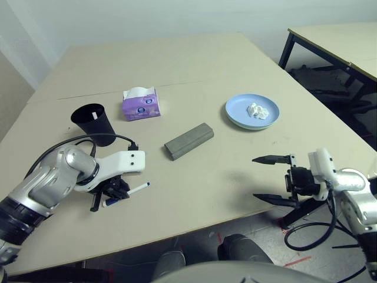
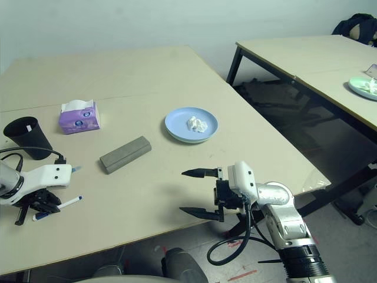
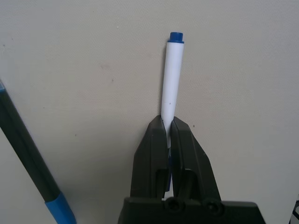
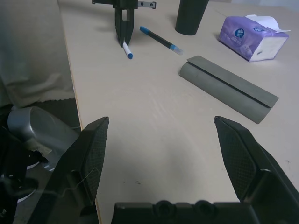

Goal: Organize and tidy the items on the table.

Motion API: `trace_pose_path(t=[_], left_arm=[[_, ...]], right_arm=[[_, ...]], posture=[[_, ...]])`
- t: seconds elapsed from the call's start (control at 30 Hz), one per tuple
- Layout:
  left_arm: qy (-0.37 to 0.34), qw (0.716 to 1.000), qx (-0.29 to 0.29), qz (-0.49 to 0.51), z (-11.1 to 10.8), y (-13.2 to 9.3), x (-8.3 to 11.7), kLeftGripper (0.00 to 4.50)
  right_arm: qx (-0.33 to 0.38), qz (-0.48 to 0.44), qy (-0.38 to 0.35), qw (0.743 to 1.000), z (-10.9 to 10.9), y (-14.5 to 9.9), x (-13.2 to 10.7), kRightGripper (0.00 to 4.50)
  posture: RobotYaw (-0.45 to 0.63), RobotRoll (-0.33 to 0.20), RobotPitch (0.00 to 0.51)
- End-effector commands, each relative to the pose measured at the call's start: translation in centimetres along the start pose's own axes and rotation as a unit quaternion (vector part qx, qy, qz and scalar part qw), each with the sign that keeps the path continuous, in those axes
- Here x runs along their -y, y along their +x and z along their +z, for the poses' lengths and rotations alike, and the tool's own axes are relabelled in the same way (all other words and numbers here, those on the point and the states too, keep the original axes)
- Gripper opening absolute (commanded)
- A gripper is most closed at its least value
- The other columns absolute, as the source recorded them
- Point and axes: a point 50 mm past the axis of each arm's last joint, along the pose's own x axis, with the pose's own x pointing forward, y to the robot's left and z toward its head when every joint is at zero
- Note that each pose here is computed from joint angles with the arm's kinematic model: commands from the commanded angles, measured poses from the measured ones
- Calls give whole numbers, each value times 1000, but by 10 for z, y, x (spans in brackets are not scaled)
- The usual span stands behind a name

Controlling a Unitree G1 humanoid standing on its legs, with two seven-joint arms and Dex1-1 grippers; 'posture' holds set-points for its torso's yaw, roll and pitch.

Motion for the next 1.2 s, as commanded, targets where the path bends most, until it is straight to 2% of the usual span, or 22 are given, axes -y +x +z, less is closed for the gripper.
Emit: trace_pose_path(t=[0.03, 0.27, 0.33, 0.47, 0.57, 0.63, 0.8, 0.97, 1.1, 1.2], left_arm=[[-5, 1000, -6, -4, -3, -8, 0, 20], [-38, 998, 34, 28, -1, -33, -4, 20], [-56, 996, 64, 41, -1, -38, -4, 20], [-110, 975, 162, 101, 1, -41, -3, 20], [-133, 960, 203, 141, 1, -41, -2, 20], [-156, 937, 248, 190, 2, -42, -3, 20], [-223, 860, 347, 300, -2, -50, -13, 20], [-258, 756, 430, 422, -3, -77, -34, 20], [-277, 695, 467, 472, -3, -98, -49, 20], [-290, 667, 466, 504, -5, -105, -62, 20]], right_arm=[[-6, 10, -1, 1000, 0, 2, -1, 4500], [1, 2, 6, 1000, 1, 1, 2, 4500], [15, -18, 14, 1000, 4, 2, 5, 4500], [54, -88, 46, 994, 9, 4, 16, 4500], [66, -117, 60, 989, 10, 5, 19, 4500], [75, -135, 71, 985, 10, 7, 22, 4500], [79, -144, 76, 984, 10, 9, 23, 4500], [78, -145, 78, 983, 9, 10, 23, 4500], [76, -143, 78, 984, 10, 10, 23, 4500], [74, -141, 77, 984, 10, 11, 23, 4500]], posture=[[-164, 0, 0], [-146, 0, 0], [-145, 0, 0], [-136, 0, 0], [-129, 0, 0], [-125, 0, 0], [-122, 0, 0], [-118, 0, 0], [-118, 0, 0], [-113, 0, 0]])
